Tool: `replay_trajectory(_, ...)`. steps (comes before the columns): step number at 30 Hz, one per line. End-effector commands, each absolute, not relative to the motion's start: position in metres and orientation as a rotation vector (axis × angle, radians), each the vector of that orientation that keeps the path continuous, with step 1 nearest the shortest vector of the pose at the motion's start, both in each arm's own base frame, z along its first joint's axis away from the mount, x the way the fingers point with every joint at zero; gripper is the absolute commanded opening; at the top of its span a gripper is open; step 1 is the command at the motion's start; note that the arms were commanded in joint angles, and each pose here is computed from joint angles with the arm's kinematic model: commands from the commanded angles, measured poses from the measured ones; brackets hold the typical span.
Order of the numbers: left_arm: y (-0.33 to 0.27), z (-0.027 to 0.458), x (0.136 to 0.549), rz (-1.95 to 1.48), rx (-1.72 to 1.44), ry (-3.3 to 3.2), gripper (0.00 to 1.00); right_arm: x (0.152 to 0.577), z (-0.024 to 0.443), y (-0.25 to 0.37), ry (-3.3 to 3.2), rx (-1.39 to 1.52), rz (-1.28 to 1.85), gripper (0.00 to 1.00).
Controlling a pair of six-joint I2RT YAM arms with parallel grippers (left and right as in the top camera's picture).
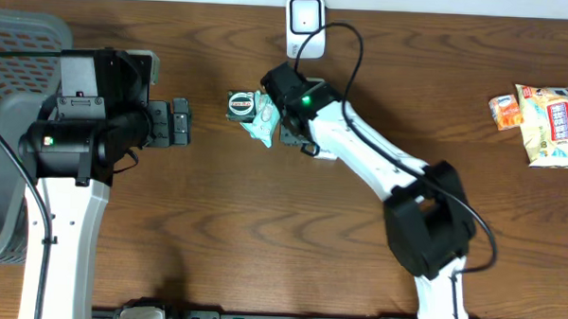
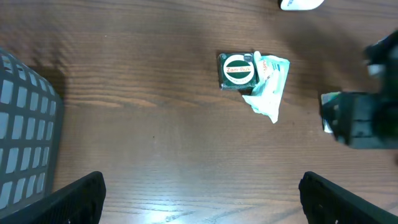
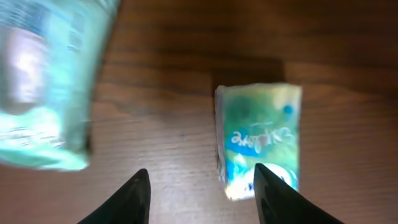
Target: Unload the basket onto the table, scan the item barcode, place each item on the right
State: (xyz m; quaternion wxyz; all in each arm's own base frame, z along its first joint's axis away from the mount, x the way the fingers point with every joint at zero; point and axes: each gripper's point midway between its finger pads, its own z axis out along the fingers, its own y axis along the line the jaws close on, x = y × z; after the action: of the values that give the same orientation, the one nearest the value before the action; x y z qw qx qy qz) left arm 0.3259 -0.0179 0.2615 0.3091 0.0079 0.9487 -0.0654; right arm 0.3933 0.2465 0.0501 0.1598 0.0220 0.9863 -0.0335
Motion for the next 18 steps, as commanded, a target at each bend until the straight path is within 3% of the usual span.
replay_trajectory(1, -0.015, 0.263, 0.327, -0.159, 0.025, 2.505, 0.98, 0.393, 0.028, 0.241, 2.84, 0.062, -0.169, 0.48)
replay_trajectory(7, -0.015, 0.263, 0.327, -0.159, 0.025, 2.505, 0.98, 0.395, 0.021, 0.233, 2.835, 0.069, -0.229, 0.52)
replay_trajectory(18, -0.015, 0.263, 0.327, -0.159, 0.025, 2.505, 0.98, 0.394, 0.025, 0.225, 2.846, 0.068, -0.262, 0.49)
